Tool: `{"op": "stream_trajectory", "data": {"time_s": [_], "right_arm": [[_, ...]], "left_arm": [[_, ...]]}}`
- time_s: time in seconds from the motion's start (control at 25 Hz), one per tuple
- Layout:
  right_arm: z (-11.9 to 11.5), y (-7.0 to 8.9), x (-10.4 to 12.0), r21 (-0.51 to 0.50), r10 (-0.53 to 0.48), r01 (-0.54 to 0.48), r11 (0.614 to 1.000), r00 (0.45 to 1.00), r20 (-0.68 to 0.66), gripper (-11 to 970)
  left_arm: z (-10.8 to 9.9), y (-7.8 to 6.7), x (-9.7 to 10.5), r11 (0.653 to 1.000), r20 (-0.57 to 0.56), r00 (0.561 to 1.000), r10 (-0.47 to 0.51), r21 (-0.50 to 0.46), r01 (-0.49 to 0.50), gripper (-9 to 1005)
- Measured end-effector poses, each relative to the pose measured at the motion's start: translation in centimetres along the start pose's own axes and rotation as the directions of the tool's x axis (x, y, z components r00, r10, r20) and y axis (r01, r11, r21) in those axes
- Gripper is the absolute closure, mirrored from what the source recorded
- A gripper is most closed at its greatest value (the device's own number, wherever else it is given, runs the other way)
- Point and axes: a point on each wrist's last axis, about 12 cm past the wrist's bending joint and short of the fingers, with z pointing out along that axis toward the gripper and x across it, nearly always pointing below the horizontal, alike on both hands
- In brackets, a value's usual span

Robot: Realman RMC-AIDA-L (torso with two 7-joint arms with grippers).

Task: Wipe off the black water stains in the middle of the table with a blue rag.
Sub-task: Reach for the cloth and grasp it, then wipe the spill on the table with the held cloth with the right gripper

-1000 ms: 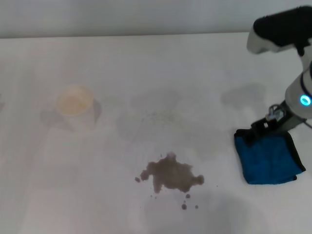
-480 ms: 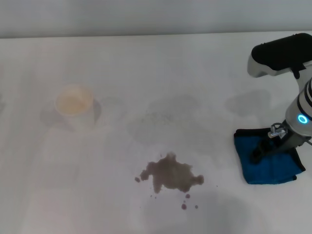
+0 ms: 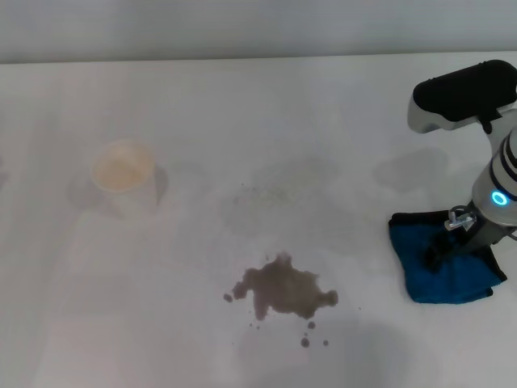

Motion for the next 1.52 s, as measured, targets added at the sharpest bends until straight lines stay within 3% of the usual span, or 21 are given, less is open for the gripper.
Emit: {"op": "stream_trajectory", "data": {"time_s": [0.2,0.4,0.88,1.08,1.28,1.52], "right_arm": [[0.1,0.4,-0.1,0.002,-0.026,0.026,1.000,1.000,-0.001,313],[0.0,0.7,-0.2,0.003,-0.042,0.042,0.999,0.999,-0.003,465],[-0.1,0.8,-0.3,0.008,-0.057,0.057,0.998,0.998,-0.010,476],[-0.3,0.8,-0.4,0.010,-0.061,0.061,0.998,0.998,-0.001,583],[-0.6,1.0,-0.6,0.003,-0.072,0.072,0.997,0.997,0.010,798],[-0.8,1.8,-1.0,-0.011,-0.109,0.109,0.994,0.994,0.024,848]], "left_arm": [[0.3,0.1,0.0,1.000,-0.005,1.000,0.002,0.000,-0.002,108],[0.4,0.2,0.0,1.000,-0.011,1.000,0.003,-0.004,-0.003,109],[0.4,0.2,0.1,1.000,-0.016,1.000,0.003,-0.008,-0.003,109],[0.3,0.2,0.1,1.000,-0.016,1.000,0.003,-0.010,-0.003,109],[0.3,0.3,0.1,1.000,-0.016,1.000,0.002,-0.012,-0.003,108],[0.4,0.2,0.1,1.000,-0.016,1.000,0.001,-0.012,-0.001,108]]}}
